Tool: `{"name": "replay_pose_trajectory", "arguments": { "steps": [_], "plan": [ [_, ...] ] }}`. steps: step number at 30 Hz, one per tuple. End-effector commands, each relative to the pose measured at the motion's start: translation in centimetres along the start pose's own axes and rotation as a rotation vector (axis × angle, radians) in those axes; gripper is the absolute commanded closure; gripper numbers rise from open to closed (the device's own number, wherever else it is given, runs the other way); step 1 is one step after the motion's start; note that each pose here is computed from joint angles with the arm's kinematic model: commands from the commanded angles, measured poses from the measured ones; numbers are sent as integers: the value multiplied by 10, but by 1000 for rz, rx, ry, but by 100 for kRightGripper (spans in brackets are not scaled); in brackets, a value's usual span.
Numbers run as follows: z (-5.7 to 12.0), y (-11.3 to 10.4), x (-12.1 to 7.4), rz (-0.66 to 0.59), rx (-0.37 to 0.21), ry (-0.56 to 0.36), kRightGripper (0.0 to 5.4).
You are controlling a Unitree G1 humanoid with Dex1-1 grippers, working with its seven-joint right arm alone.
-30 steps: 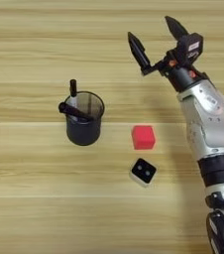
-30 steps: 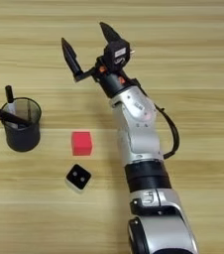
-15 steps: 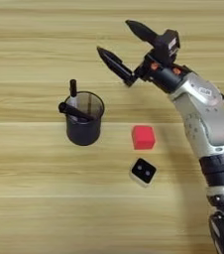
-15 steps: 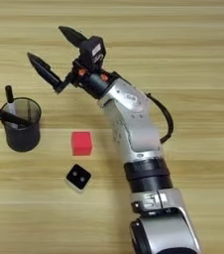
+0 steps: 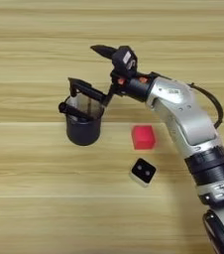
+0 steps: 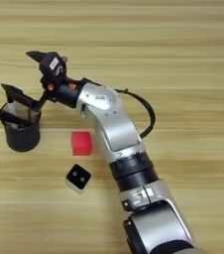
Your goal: Move the objects on the table
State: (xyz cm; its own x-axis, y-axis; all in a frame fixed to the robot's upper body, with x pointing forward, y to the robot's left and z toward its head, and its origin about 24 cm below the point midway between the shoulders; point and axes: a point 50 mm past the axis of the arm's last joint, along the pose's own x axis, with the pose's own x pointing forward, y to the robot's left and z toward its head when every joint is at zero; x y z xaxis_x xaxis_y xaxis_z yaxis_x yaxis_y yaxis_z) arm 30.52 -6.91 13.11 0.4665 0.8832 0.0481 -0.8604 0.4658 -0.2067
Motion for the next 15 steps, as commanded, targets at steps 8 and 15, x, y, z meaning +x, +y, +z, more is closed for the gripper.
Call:
{"name": "replay_pose_trajectory", "arguments": {
  "steps": [8, 15],
  "plan": [
    [9, -1, 31, -42, -88, 5, 27],
    [-2, -2, 36, -65, -88, 34, 123]
  ]
}}
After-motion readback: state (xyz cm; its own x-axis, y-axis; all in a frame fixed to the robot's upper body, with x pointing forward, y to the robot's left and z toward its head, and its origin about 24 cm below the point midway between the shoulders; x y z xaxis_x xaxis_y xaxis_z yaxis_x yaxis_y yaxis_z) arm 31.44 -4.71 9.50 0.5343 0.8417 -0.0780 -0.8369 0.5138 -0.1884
